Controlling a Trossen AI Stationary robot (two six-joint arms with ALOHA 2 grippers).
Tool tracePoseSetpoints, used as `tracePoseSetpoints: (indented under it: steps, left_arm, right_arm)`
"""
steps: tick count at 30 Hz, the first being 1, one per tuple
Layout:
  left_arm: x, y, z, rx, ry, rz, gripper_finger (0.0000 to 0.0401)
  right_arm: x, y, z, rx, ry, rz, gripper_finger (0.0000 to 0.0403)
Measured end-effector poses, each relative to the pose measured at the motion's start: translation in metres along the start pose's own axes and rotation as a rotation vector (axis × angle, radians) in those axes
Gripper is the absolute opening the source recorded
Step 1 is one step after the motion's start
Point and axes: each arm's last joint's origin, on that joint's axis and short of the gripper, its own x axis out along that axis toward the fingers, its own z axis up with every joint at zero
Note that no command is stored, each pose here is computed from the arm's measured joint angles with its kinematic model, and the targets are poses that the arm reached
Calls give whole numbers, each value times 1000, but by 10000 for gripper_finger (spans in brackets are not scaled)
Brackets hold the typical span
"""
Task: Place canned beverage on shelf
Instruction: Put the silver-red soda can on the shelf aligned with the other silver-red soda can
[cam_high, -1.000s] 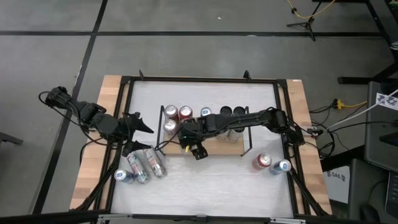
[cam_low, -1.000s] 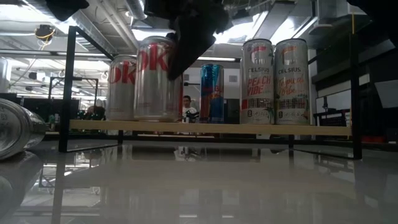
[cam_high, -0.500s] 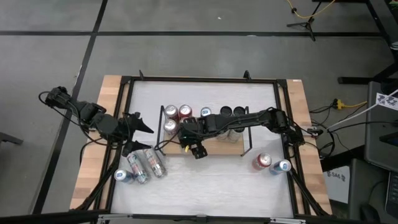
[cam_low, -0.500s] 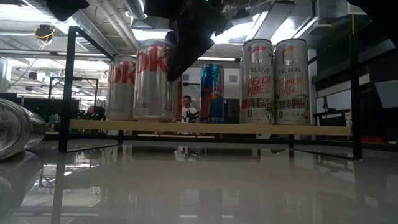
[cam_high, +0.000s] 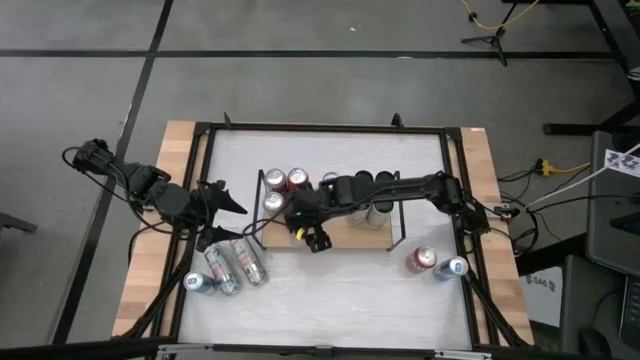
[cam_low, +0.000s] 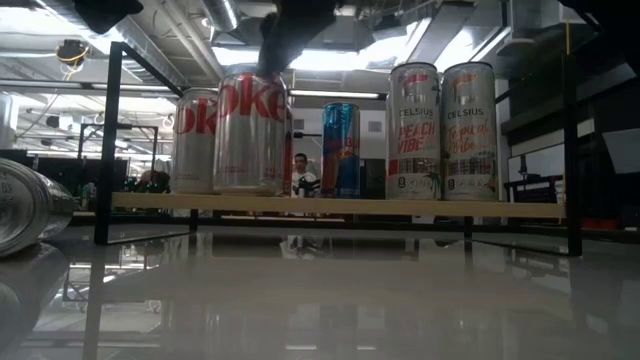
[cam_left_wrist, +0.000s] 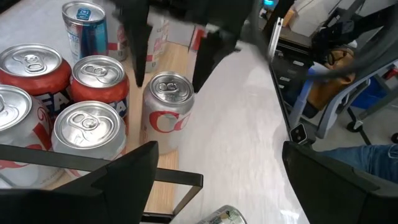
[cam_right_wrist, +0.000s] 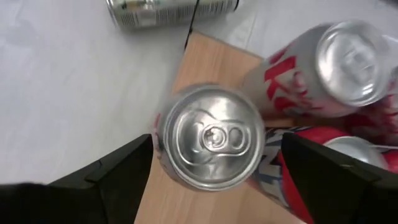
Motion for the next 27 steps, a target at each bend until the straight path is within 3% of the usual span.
tracePoseSetpoints:
  steps: [6,12,20,27]
  left_arm:
    - [0,0,0,0,1,0,336]
    - [0,0,0,7,0,0,336]
    - [0,0,0,7,0,0,336]
    - [0,0,0,7,0,0,336]
  right_arm:
    - [-28,9,17,-24,-84,17,351]
    - [-35,29,24,-29,-105,38,351]
    - [-36,58,14,110,63,92,351]
    - [-38,82,4,145,200,120,351]
